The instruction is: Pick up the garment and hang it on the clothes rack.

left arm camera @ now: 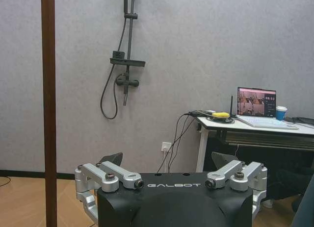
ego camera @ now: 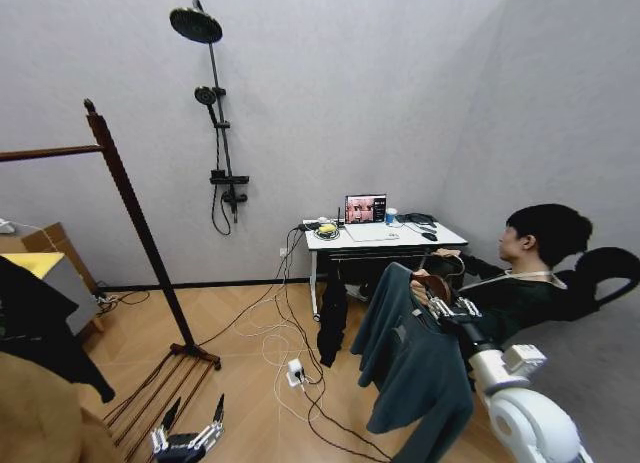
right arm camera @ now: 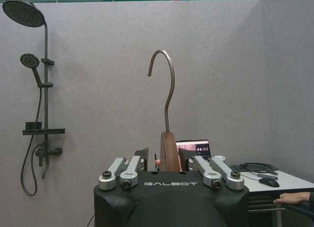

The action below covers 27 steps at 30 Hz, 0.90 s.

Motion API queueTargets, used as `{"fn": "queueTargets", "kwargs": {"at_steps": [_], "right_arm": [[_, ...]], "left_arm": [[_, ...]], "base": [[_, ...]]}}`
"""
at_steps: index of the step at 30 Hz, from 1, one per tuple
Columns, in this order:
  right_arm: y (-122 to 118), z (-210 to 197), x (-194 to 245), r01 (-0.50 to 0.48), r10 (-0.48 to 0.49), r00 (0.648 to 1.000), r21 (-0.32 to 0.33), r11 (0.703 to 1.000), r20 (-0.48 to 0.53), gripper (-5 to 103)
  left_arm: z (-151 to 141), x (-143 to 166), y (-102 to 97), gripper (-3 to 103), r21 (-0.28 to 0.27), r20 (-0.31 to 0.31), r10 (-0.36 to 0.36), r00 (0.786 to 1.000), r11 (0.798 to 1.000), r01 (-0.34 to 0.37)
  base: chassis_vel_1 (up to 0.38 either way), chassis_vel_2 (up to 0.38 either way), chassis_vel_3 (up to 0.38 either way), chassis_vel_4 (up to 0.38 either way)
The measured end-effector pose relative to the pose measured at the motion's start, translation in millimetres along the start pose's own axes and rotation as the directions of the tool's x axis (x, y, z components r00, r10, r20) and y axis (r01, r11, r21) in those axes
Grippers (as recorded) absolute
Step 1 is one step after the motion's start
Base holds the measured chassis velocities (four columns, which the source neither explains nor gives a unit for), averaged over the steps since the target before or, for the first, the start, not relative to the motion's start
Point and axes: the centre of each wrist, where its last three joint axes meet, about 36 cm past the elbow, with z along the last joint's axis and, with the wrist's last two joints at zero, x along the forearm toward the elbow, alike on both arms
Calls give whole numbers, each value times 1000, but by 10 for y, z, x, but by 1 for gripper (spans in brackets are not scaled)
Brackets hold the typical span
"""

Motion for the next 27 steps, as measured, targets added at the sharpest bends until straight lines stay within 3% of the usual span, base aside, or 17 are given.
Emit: {"fn": "queueTargets", "kwargs": {"at_steps": [1, 3, 5, 6, 8, 27], "right_arm": [[0, 0, 0, 0, 0, 1000, 0, 1000, 0, 37], [0, -4, 0, 1, -1, 1000, -2, 1000, 3, 27], [-2, -4, -1, 0, 0, 1000, -2, 1000, 4, 27], [-5, -5, -1, -4, 4, 1000, -1, 1000, 6, 15], [-7, -5, -3, -10, 10, 1000, 0, 1000, 9, 10], [-15, -37, -48, 7, -7, 998, 9, 1000, 65, 10]], "left_arm": [[0, 0, 0, 100, 0, 0, 0, 1000, 1000, 0], [0, 0, 0, 100, 0, 0, 0, 1000, 1000, 0], [0, 0, 0, 100, 0, 0, 0, 1000, 1000, 0], [0, 0, 0, 100, 0, 0, 0, 1000, 1000, 0], [0, 0, 0, 100, 0, 0, 0, 1000, 1000, 0], [0, 0, 0, 100, 0, 0, 0, 1000, 1000, 0]], "base": [[0, 0, 0, 0], [0, 0, 0, 0], [0, 0, 0, 0], [0, 0, 0, 0], [0, 0, 0, 0], [0, 0, 0, 0]]}}
